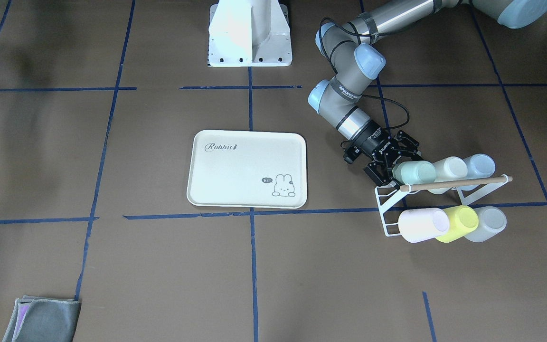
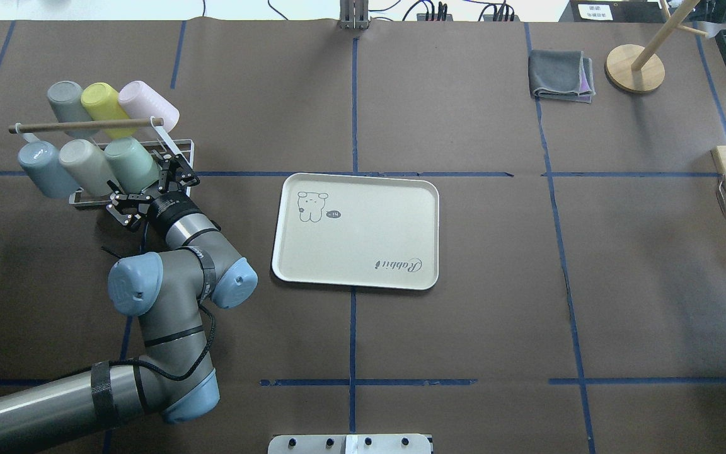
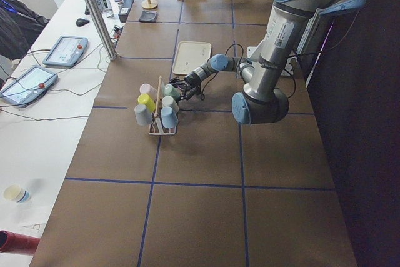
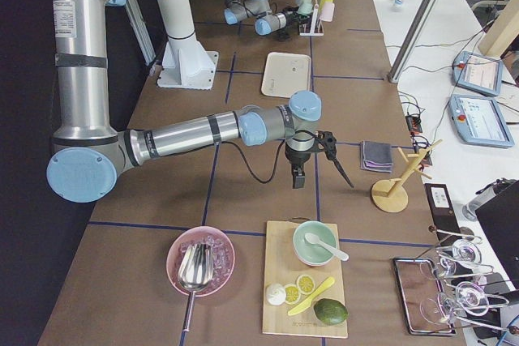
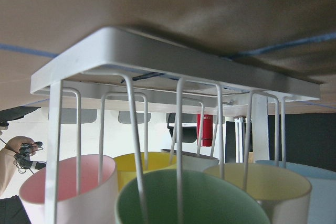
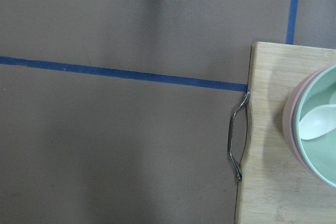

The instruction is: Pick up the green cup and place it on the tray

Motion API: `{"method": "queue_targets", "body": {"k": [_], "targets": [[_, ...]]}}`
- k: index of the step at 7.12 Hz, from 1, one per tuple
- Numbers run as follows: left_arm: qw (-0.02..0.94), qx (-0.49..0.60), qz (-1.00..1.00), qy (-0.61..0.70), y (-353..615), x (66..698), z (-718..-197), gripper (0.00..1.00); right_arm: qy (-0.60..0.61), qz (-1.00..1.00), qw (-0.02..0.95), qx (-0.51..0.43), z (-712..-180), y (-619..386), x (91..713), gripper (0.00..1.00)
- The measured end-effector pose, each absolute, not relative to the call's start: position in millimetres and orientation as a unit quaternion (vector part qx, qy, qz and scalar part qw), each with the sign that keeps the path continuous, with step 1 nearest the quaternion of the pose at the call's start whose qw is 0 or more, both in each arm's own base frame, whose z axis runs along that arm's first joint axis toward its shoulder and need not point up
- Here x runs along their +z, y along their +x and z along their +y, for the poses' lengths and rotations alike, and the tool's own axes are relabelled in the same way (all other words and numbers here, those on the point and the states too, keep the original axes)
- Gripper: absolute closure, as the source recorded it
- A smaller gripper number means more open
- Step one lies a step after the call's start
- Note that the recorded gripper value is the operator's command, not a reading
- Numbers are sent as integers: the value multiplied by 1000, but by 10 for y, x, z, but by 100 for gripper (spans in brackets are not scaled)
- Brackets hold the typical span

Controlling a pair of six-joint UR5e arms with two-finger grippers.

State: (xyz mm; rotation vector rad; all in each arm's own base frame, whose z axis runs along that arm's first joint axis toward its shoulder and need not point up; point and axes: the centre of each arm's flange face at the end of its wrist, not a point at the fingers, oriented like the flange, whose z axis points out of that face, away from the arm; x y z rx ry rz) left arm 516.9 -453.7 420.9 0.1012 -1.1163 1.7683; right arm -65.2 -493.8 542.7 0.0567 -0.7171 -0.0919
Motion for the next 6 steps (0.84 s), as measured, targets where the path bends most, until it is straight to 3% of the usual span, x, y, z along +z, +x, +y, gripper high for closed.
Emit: {"method": "queue_targets", "body": {"k": [2,6], "targets": [[503,729,-462,40,5131,4209,-4583,4,28,-351,935,-46,-4937,-655,5427,0],[512,724,-460,46,5076,4167,-4647,37,27,-351,935,-45,-4938,-654,5434,0]]}}
